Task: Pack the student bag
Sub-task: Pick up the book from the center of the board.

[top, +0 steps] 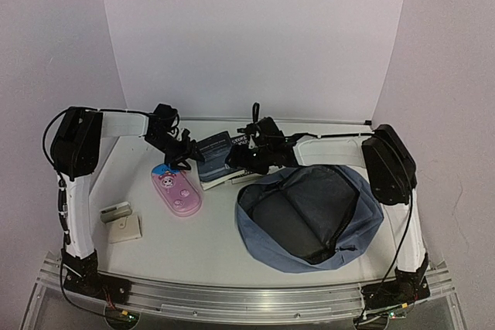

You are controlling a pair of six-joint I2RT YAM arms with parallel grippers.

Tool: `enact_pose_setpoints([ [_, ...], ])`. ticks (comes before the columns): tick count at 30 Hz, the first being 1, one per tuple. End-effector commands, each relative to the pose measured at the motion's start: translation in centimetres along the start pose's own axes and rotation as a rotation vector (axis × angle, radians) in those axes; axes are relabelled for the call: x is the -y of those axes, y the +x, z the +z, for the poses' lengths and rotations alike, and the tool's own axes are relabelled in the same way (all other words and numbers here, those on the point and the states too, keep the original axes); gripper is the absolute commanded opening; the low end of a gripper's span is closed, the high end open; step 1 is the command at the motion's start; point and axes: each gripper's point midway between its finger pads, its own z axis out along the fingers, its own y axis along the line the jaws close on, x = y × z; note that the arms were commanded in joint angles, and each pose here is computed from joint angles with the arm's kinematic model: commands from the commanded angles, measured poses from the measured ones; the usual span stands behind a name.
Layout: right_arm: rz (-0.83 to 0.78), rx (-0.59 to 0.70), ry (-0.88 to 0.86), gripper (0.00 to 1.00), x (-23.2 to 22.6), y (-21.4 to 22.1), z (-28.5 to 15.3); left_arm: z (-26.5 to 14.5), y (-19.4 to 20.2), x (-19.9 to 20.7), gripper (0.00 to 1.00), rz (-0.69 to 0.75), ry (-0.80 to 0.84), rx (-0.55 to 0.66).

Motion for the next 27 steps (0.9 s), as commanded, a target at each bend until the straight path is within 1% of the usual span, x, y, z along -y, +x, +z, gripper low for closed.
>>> enact_pose_setpoints([
  [1, 0.039, 0.05, -0.006, 0.78, -0.3, -1.7, 0.7, 0.6, -0.4, 0.8, 0.61, 0.015, 0.049, -0.032],
  [6, 0.06, -0.016, -0.029, 0.76, 0.4, -0.1, 2.8, 1.5, -0.1, 0.7, 0.51, 0.013, 0.076, -0.055],
  [9, 0.067, -0.055, -0.07, 0.75, 0.0, 0.9, 3.4, 2.3, 0.4, 0.5, 0.4, 0.0, 0.104, -0.088],
  [11, 0.083, -0.066, -0.1, 0.73, -0.4, 1.2, 3.6, 2.9, 0.8, 0.4, 0.28, -0.009, 0.126, -0.107],
  [12, 0.092, -0.071, -0.123, 0.73, -0.7, 1.3, 3.6, 3.2, 1.0, 0.3, 0.24, -0.017, 0.136, -0.114],
  [16, 0.163, -0.037, -0.229, 0.67, -2.3, 0.7, 3.2, 3.5, 1.4, 0.2, 0.12, -0.028, 0.149, -0.127],
  [20, 0.205, 0.009, -0.294, 0.57, -3.2, -0.2, 3.1, 3.8, 1.7, 0.0, 0.06, -0.037, 0.157, -0.134],
  [23, 0.221, 0.049, -0.339, 0.49, -3.8, -1.0, 2.9, 3.9, 1.9, 0.1, 0.05, -0.045, 0.175, -0.142],
  [27, 0.23, 0.107, -0.416, 0.37, -5.1, -2.3, 2.2, 4.0, 2.0, 0.3, 0.05, -0.053, 0.193, -0.148],
])
